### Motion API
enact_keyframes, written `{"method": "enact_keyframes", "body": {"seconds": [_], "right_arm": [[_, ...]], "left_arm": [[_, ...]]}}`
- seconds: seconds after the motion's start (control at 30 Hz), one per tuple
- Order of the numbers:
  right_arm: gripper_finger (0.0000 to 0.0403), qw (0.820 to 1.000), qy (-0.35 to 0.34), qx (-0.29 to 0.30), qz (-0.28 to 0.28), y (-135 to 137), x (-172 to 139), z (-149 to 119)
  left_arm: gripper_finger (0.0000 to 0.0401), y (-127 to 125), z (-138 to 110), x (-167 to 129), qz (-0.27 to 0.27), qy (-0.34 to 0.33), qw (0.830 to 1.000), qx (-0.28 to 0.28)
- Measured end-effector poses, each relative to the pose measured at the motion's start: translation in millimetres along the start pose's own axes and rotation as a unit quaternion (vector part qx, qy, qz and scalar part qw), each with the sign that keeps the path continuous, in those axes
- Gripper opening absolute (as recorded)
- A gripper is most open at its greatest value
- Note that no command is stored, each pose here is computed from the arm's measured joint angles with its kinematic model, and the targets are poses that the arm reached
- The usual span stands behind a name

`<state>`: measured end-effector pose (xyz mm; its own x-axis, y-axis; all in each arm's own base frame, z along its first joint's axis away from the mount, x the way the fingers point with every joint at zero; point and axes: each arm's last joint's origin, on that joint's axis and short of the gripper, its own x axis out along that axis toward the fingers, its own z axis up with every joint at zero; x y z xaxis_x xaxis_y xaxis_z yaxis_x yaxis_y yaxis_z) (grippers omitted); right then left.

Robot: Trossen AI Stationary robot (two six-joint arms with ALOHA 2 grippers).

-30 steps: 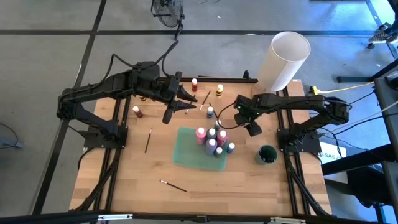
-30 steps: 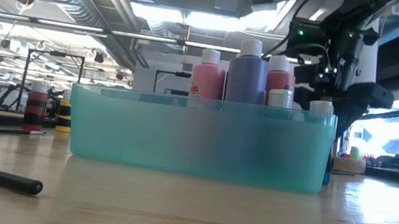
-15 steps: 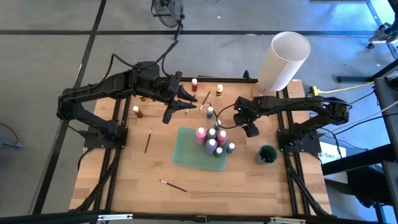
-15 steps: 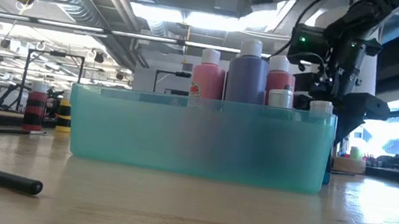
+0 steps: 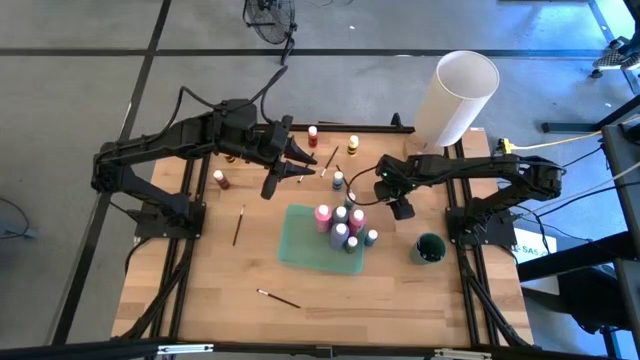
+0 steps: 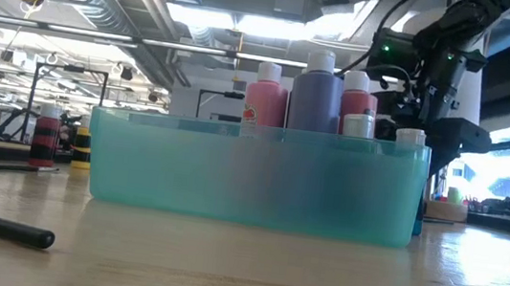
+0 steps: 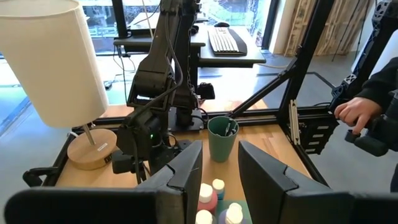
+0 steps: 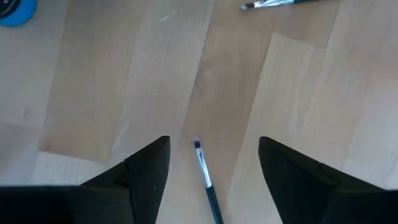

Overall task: Pick & Place Paint Supplies
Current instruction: Put the black eyeshadow brush into the green cup

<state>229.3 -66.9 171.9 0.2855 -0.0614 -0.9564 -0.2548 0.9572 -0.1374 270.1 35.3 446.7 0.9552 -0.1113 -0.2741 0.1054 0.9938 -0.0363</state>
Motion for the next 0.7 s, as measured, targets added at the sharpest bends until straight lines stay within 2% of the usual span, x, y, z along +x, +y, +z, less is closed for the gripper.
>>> {"method": "enact_keyframes", "body": {"seconds": [0.2,0.7], "right_arm": [[0.0247,1.000,-0.002,0.001,-0.016,4.5,12.9,-8.9],[0.0247,1.000,0.011,0.000,-0.006,12.5,24.5,-21.9]], "left_arm": [[0.0098,-0.9,-0.7,0.2,-0.002,0.004,1.000,-0.001],[0.0098,-3.8,-0.7,0.9,-0.007,0.004,1.000,0.005]]}}
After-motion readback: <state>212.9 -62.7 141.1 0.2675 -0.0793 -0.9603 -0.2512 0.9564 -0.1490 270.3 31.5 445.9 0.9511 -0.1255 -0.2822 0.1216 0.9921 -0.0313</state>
